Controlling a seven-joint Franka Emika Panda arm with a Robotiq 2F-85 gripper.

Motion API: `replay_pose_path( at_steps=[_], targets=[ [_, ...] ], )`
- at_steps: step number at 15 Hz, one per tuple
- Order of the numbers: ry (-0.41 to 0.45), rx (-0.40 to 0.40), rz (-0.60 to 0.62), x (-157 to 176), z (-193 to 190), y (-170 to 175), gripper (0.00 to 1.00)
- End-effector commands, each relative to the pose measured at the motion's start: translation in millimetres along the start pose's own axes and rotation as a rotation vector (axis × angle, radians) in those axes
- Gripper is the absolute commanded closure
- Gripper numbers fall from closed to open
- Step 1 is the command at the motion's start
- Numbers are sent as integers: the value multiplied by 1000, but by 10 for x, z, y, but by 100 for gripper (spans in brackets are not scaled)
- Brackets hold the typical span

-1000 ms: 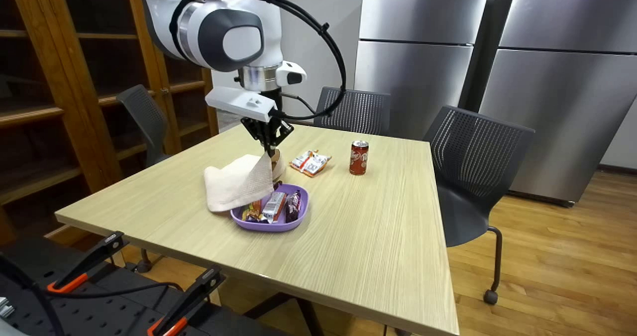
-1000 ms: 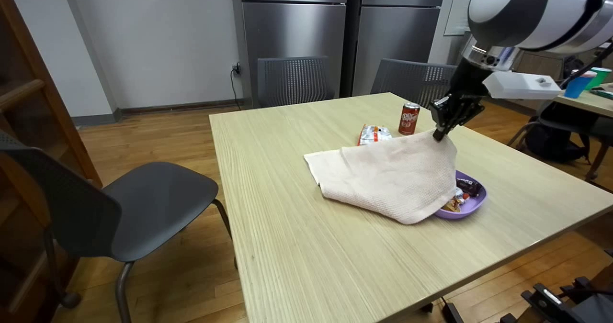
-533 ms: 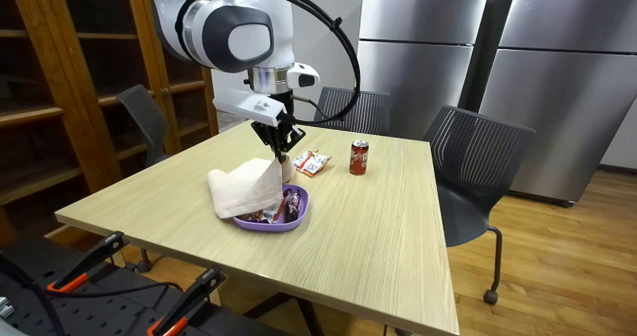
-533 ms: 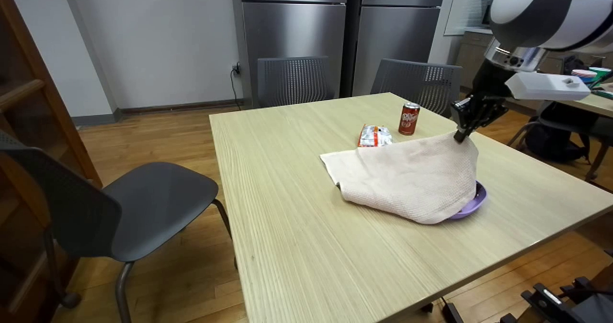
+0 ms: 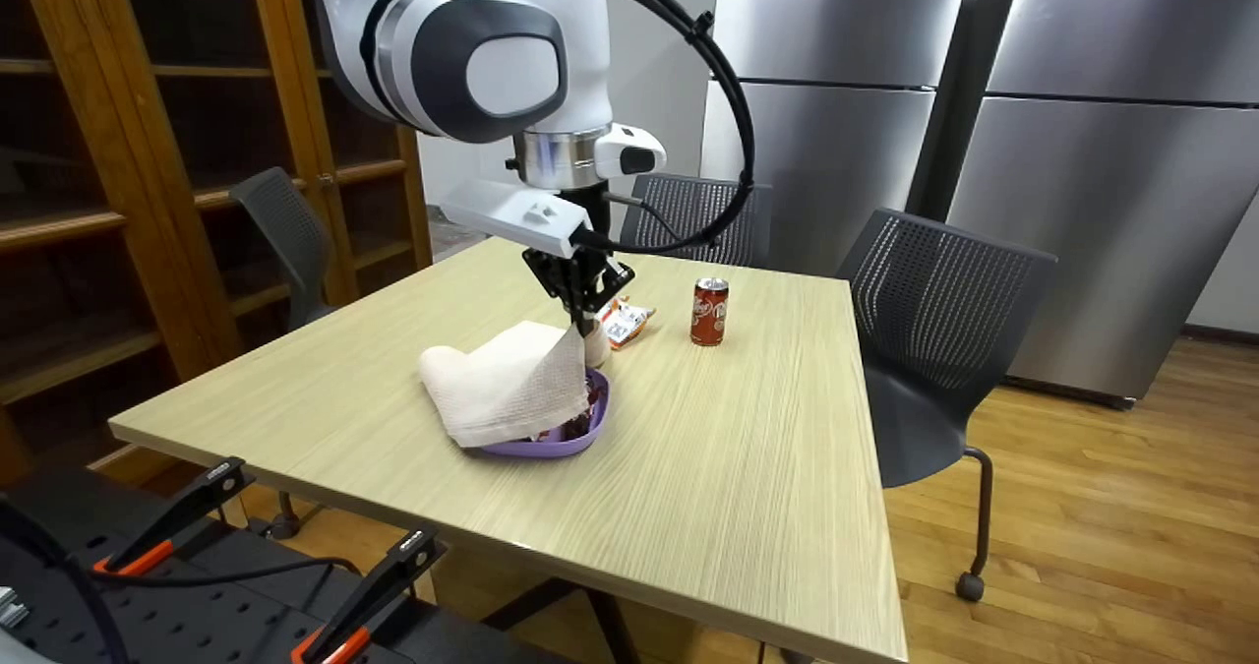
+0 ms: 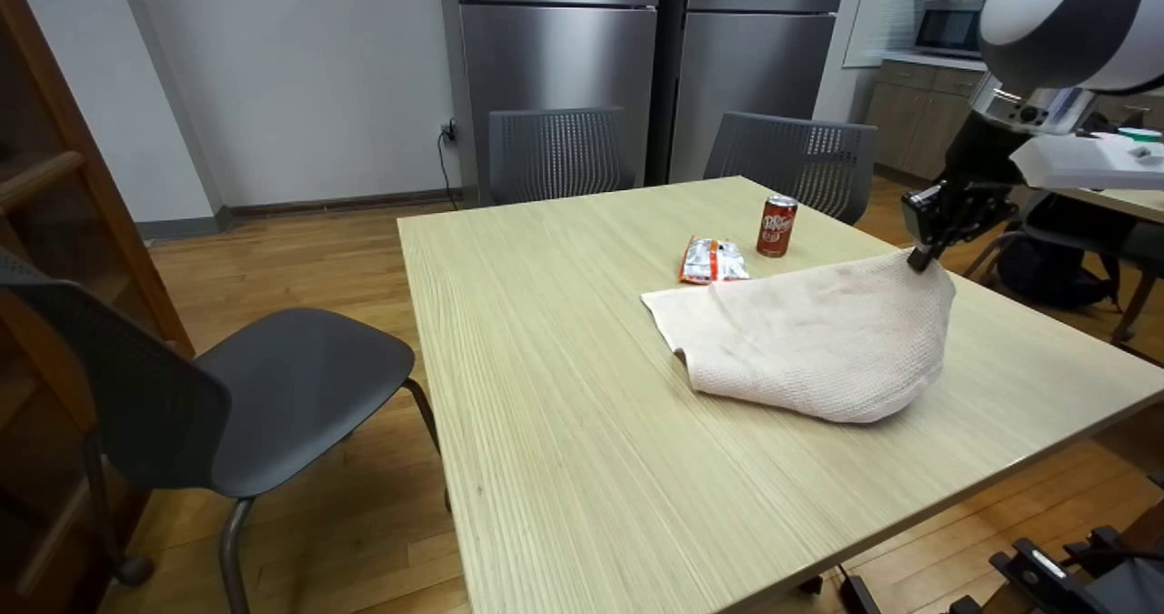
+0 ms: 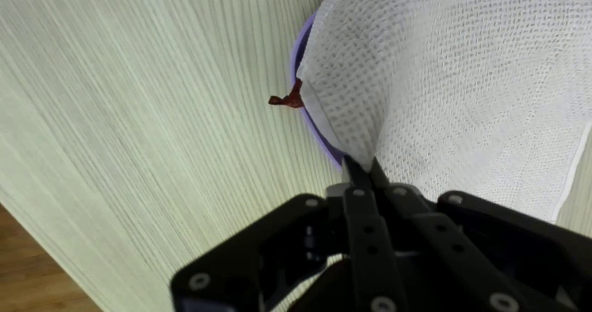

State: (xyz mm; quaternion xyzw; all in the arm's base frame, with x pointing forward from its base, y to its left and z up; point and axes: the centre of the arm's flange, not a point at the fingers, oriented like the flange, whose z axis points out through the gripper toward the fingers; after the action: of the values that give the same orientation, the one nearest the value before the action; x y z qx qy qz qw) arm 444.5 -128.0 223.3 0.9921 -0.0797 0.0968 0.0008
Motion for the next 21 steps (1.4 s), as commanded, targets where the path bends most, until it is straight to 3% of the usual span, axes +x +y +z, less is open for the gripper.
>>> replay_pose_path(
  at_steps=[1, 11, 17, 18, 19, 21],
  targets=[
    [-11, -8, 19, -106, -156, 151, 99],
    [-41, -27, 87, -215, -45, 790, 99],
    [-96, 25, 68, -246, 249, 959, 99],
    [-110, 33, 58, -247, 305, 960, 91],
    [-126, 37, 47, -246, 364, 955, 71],
    [-146, 43, 34, -240, 446, 981, 58]
  ],
)
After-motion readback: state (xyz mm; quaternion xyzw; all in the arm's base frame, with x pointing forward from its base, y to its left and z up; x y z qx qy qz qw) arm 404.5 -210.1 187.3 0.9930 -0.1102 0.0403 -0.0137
